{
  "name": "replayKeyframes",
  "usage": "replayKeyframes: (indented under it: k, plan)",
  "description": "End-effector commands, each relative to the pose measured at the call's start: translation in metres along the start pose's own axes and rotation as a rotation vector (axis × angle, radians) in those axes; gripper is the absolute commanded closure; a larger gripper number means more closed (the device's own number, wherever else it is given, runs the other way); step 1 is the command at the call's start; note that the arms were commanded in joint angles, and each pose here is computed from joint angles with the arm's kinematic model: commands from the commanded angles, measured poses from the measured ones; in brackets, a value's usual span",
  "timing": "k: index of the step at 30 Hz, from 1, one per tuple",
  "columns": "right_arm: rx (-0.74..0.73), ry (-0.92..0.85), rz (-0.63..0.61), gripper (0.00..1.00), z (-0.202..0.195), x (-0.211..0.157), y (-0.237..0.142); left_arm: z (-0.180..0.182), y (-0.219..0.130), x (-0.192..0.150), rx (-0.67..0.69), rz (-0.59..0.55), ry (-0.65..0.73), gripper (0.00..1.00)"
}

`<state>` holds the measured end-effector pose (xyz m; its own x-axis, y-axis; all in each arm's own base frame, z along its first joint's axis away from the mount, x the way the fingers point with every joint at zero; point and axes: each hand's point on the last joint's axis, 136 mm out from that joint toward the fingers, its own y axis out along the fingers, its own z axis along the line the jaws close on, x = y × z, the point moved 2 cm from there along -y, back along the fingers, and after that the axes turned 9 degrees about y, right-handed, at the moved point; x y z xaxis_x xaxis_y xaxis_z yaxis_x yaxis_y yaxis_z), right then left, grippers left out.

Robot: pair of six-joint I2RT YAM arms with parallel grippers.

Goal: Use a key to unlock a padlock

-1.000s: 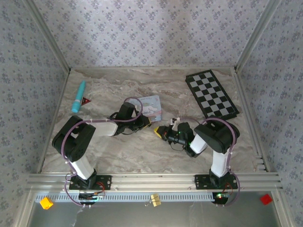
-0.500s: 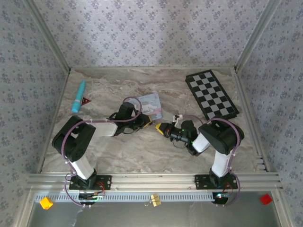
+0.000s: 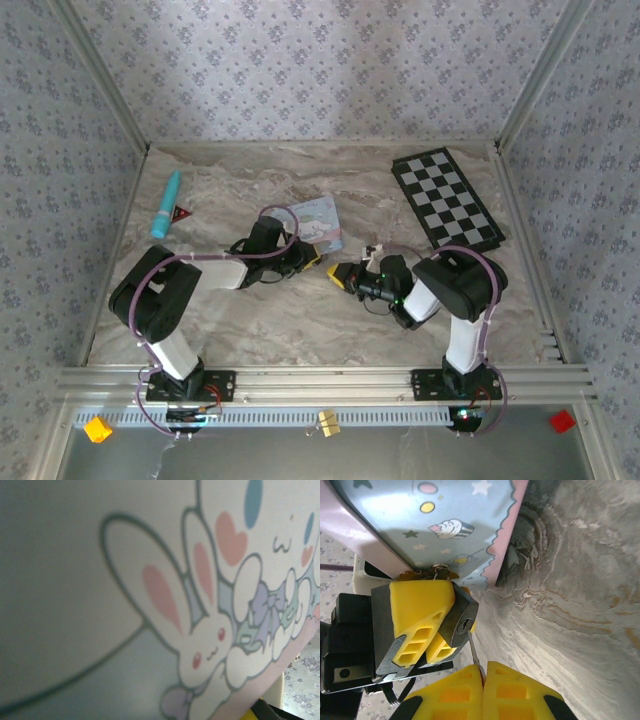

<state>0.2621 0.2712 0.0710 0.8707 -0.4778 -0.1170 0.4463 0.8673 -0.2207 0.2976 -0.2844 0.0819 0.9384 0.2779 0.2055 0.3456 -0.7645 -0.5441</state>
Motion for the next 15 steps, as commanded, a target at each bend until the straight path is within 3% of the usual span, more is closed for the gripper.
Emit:
replayKeyframes:
  k: [1,15]
  plan:
    - [0.031,-0.03,0.025,1.0,0.0088,-0.004,0.0049,-0.0176,-0.0076,-0.0014,-0.068,0.016,-0.002,0.89]
    - [0.034,-0.017,0.016,1.0,0.0093,0.0021,0.0085,-0.022,-0.0086,-0.0034,-0.082,0.022,0.002,0.89]
